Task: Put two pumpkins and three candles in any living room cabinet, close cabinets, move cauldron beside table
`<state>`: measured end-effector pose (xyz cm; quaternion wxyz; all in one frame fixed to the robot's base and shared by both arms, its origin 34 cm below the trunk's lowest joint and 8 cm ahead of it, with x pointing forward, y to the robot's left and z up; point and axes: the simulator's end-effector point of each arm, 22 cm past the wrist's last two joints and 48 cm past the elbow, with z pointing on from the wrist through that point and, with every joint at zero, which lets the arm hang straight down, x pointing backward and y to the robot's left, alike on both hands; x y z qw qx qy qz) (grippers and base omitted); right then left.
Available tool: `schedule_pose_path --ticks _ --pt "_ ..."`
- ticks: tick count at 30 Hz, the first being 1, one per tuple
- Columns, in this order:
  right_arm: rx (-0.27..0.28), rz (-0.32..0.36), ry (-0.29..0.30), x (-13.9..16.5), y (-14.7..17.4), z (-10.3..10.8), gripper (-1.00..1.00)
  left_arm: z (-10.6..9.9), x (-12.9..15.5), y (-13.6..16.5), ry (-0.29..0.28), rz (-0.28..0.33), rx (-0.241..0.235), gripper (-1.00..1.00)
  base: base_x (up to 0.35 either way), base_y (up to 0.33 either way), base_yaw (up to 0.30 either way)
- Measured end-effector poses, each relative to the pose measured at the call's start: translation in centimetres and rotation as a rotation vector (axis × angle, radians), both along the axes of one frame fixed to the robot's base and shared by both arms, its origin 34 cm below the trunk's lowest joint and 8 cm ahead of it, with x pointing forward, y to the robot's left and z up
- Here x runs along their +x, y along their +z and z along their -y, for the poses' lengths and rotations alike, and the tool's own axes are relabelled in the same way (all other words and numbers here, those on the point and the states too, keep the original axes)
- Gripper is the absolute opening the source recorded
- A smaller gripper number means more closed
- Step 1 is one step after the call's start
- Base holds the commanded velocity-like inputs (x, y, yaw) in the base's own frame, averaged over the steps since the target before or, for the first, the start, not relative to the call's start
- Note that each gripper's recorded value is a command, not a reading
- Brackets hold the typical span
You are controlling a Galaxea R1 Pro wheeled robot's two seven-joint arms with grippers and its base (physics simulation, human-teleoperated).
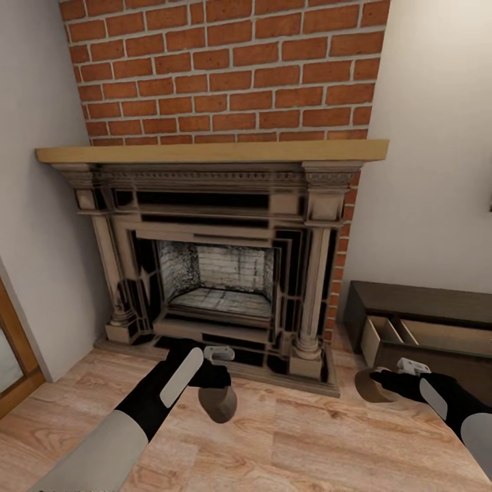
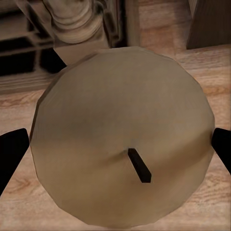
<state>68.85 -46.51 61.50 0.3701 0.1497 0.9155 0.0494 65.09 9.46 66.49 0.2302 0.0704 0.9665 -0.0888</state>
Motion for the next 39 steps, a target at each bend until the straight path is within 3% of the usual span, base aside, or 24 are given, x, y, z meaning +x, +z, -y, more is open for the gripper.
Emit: schedule_pose_path --ticks 6,9,17,32,39 --pt "-0.001 0.007 0.001 0.14 0.11 -0.07 -1.00 -0.17 0.08 -0.01 0.003 0.003 0.014 -1.00 0.000 -0.057 -0.007" --pt "-0.001 0.006 0.002 0.13 0.09 -0.10 -1.00 -0.36 0.04 -0.09 0.001 0.008 0.045 -1.00 0.000 -0.250 -0.001" --pt "-0.003 0.009 0.003 0.17 0.13 -0.07 -1.00 -0.05 -0.18 -0.22 -0.012 0.011 0.066 -1.00 0.000 -0.282 0.000" --pt "-0.005 0.008 0.007 0.19 0.07 -0.20 -1.00 0.39 -0.28 -0.18 -0.017 0.012 0.068 -1.00 0.000 -0.287 -0.007" --pt "-0.004 0.003 0.004 0.04 -0.01 -0.05 -1.00 0.14 -0.20 -0.14 -0.010 0.015 0.084 -1.00 0.000 -0.287 -0.225"
